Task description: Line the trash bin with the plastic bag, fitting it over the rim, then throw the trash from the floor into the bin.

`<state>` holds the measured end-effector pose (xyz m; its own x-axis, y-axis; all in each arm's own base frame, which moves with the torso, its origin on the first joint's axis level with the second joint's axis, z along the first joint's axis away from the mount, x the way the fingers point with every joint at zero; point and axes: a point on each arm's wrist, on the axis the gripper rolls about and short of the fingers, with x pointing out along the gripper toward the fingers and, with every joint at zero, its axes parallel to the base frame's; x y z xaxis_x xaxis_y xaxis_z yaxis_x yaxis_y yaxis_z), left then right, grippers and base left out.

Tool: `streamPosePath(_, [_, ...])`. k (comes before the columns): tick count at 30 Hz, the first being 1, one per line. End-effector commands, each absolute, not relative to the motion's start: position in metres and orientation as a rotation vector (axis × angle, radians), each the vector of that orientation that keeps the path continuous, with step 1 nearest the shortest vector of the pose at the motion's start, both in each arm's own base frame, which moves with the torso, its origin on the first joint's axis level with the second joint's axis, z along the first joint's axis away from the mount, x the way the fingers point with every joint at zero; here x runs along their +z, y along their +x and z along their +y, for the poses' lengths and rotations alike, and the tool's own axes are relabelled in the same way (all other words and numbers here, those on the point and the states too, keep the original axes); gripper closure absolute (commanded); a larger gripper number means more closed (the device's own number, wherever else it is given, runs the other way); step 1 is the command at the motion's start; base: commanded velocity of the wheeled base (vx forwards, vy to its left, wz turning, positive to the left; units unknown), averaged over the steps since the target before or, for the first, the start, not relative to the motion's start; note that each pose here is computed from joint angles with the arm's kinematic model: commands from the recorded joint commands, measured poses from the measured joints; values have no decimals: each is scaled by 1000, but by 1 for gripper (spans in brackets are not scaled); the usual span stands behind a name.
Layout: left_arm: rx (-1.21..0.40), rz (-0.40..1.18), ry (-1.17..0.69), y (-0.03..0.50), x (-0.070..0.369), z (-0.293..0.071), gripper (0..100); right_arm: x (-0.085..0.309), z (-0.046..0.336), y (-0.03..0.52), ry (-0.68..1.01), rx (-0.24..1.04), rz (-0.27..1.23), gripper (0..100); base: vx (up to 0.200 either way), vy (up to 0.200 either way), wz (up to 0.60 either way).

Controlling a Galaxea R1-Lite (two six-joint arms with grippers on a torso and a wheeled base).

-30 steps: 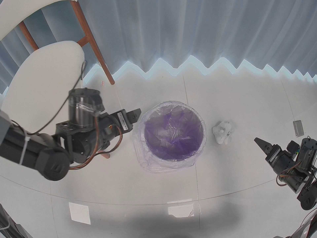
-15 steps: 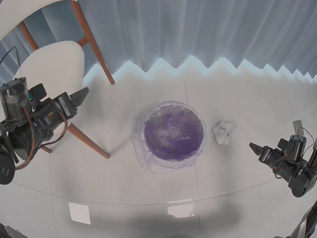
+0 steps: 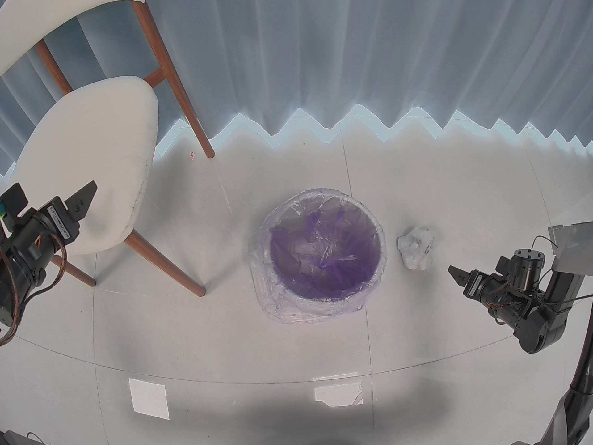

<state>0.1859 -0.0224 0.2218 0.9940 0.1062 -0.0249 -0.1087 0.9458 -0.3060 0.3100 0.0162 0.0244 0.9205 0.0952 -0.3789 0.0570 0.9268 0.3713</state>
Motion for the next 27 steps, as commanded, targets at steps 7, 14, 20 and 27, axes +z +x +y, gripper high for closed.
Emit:
streamPosePath(7, [163,-2,-302,147,205,-7,0,-16,17,338,315,23,455,0,0,0,0])
streamPosePath(14, [260,70,-265,124,173,6,0,-38,18,351,257,41,468,0,0,0,0])
streamPosePath(20, [309,122,-249,99,145,11,0,-48,18,368,248,44,441,0,200,0,0])
streamPosePath(27, [243,71,-196,74,134,9,0,-61,19,381,253,44,428,0,171,0,0])
